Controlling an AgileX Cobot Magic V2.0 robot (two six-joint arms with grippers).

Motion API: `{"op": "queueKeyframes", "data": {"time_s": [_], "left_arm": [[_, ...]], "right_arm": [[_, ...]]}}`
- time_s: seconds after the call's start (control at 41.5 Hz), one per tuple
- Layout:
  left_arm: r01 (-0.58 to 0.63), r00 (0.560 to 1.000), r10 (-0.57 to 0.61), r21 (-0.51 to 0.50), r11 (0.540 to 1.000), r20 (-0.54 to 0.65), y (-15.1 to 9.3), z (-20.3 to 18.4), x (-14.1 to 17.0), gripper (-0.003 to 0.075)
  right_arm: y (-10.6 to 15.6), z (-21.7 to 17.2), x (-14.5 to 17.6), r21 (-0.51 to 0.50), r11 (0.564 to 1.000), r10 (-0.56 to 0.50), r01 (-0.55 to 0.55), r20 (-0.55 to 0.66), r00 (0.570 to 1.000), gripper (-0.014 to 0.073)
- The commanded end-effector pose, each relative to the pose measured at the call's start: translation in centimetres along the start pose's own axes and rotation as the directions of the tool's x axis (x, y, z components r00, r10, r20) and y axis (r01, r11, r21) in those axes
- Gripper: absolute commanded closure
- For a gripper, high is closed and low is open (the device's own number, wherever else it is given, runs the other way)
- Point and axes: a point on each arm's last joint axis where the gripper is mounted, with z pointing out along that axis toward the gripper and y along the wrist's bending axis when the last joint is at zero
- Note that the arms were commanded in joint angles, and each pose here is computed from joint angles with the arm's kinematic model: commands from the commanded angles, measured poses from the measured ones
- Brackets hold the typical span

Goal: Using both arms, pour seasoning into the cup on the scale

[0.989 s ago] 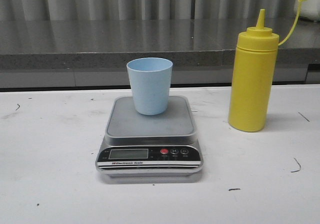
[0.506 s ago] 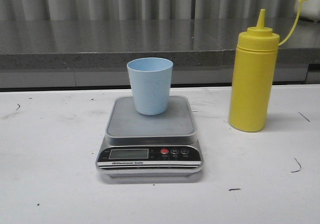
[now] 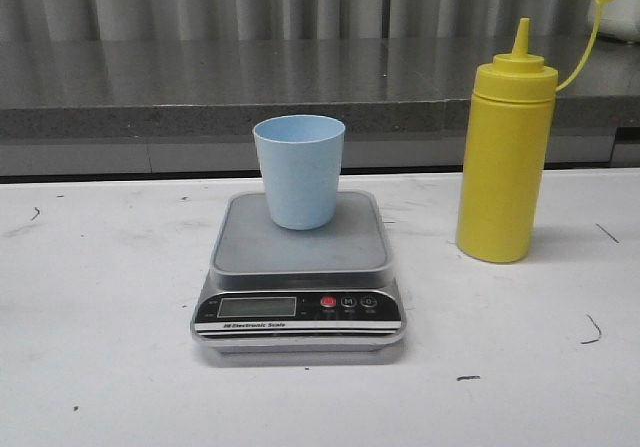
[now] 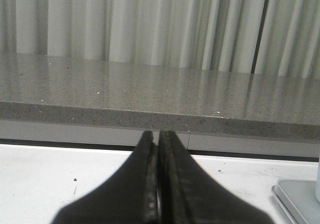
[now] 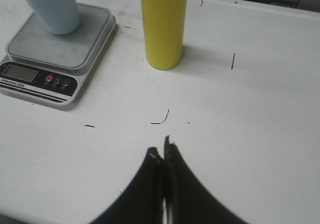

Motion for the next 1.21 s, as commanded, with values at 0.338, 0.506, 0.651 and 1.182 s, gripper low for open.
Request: {"op": "queueKeyframes", "data": {"time_s": [0.338,0.506,0.651,1.182], "left_arm": [[0.019,0.997,-0.019,0.006,1.0,0.075,0.0,-0.1,0.0,0.074],[0.019,0.997,-0.019,0.006,1.0,0.075,0.0,-0.1,0.0,0.074],[0.019,0.997,-0.019,0.006,1.0,0.075,0.0,-0.1,0.0,0.074],[0.019,0.997,-0.019,0.006,1.0,0.075,0.0,-0.1,0.0,0.074]], "right_arm": [[0.1,-0.6,-1.4,-0.007,0.999,-0.031,0.031,0.093,0.995,0.0717],[0.1,-0.6,-1.4,-0.007,0.999,-0.031,0.031,0.093,0.995,0.0717],[0.1,-0.6,-1.4,-0.007,0.999,-0.031,0.031,0.093,0.995,0.0717],[-0.5,-0.3,1.9,0.079,0.993,-0.116,0.089,0.444,0.888,0.0712]]}}
